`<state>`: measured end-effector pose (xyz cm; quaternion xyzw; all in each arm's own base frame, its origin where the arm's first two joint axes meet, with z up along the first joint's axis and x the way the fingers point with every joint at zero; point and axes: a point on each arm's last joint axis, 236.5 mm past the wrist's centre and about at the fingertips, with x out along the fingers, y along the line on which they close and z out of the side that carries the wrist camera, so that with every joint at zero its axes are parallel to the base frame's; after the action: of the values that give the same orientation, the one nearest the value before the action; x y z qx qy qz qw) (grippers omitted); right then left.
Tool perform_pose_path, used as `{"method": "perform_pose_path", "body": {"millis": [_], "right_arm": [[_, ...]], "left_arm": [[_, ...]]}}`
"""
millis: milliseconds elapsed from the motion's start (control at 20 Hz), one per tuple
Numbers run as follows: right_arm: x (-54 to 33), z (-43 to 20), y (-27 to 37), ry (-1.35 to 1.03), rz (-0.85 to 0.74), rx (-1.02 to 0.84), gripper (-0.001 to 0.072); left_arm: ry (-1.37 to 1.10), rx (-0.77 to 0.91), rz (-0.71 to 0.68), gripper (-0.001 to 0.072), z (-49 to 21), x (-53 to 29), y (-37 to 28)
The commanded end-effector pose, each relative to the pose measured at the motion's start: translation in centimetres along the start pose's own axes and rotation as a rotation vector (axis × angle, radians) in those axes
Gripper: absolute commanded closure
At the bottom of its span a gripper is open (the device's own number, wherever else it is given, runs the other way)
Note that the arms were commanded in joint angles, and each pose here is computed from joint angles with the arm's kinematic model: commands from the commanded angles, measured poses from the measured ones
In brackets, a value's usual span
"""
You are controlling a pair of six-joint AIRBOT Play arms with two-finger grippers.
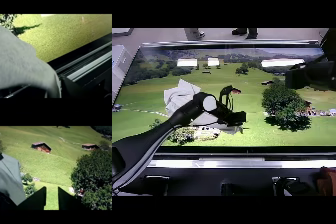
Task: Fold the clothes and pants, and hang the long-sleeved shirts on hangers.
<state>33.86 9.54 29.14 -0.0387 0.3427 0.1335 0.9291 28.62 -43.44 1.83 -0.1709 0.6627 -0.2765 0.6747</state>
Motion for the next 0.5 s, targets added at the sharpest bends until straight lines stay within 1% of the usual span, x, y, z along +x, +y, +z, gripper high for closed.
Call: {"method": "perform_pose_path", "body": {"millis": [0, 50, 100, 200, 350, 400, 450], "right_arm": [[-1.3, -0.2, 0.7, -0.011, 0.027, 0.074, 0.0415], [-1.1, -0.2, 0.6, -0.006, 0.026, 0.14, 0.0327], [-0.6, -0.3, 0.7, 0.004, 0.027, 0.187, 0.0326], [0.6, -0.2, 1.4, 0.025, 0.06, 0.245, 0.0327], [3.5, -0.3, 2.4, 0.092, 0.118, 0.265, 0.0318], [4.4, -0.3, 3.3, 0.125, 0.205, 0.289, 0.0318], [5.3, 0.2, 3.9, 0.147, 0.328, 0.342, 0.0318]], "left_arm": [[0.029, -0.043, 0.02, 0.0268, -0.7, 1.0, 0.5], [0.01, -0.042, 0.017, 0.0182, 0.1, -0.5, 0.7], [-0.016, -0.032, 0.013, 0.0167, 1.0, -2.6, 1.1], [-0.088, -0.006, 0.038, 0.0168, 2.8, -8.1, 2.7], [-0.217, -0.009, 0.157, 0.017, 4.1, -17.8, 7.5], [-0.258, -0.02, 0.205, 0.0174, 4.0, -21.1, 9.3], [-0.289, -0.016, 0.245, 0.0175, 3.7, -23.8, 10.9]]}}
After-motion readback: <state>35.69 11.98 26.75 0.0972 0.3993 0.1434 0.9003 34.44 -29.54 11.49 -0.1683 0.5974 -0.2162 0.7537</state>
